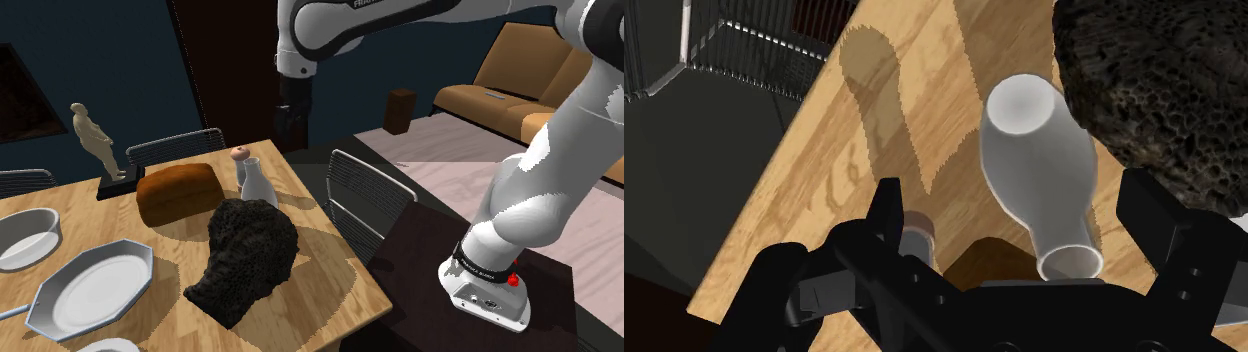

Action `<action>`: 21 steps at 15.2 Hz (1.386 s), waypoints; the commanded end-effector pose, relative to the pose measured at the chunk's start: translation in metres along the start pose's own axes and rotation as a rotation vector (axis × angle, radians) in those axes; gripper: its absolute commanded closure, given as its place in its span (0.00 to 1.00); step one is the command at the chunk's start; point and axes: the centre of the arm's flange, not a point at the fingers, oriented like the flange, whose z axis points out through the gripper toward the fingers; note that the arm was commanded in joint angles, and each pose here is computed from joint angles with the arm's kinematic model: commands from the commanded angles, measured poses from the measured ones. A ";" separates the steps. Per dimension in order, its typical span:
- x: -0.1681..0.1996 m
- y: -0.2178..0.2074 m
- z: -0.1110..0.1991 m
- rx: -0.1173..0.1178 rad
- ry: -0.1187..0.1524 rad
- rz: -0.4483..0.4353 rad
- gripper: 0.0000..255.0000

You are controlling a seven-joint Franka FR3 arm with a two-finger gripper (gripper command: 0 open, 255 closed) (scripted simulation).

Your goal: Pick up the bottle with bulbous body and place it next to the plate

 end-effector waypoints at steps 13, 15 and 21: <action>0.108 -0.050 0.083 0.030 -0.043 -0.055 0.00; 0.107 -0.051 0.094 0.030 -0.043 -0.055 0.00; 0.107 -0.051 0.107 0.030 -0.043 -0.055 0.00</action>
